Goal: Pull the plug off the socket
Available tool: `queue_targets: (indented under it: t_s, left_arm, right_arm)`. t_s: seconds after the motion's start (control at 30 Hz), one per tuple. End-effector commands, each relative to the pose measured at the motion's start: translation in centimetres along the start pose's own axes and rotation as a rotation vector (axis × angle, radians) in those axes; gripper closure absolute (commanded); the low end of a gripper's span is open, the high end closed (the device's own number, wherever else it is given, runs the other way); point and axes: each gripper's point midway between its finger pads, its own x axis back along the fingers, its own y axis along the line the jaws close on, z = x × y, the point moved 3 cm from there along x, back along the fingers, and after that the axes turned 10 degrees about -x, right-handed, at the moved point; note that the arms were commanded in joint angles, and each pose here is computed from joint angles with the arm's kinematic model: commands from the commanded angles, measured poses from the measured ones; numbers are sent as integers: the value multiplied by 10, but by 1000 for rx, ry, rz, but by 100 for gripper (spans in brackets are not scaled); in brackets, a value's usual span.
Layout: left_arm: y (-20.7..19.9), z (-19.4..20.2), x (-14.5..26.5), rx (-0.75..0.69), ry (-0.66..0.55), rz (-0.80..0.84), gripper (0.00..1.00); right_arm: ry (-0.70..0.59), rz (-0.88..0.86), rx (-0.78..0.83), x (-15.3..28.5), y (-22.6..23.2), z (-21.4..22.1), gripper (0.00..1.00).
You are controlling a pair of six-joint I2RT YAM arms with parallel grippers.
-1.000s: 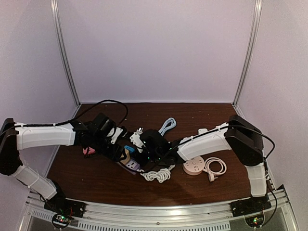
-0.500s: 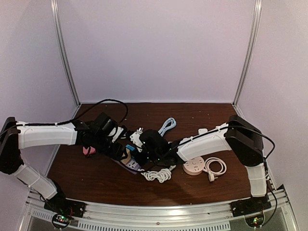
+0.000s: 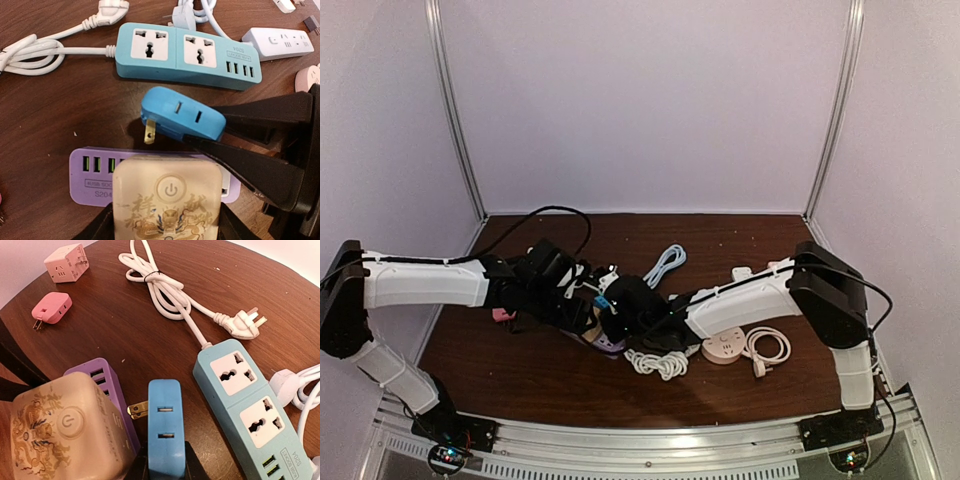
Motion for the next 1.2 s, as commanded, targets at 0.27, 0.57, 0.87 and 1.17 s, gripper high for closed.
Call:
queue_targets:
  t_s: [0.27, 0.57, 0.87, 1.17]
  left_arm:
    - [-1, 64, -16, 19, 255, 3, 85]
    - [-6, 55, -10, 6, 236, 22, 85]
    - [-6, 50, -8, 3, 220, 18, 85]
    - [-9, 42, -10, -7, 214, 27, 84]
  right_arm:
    - [-77, -56, -103, 36, -23, -60, 100]
    - [-49, -73, -265, 46, -88, -98, 100]
    - [-49, -36, -598, 49, -233, -103, 100]
    - [7, -49, -740, 42, -299, -80, 100]
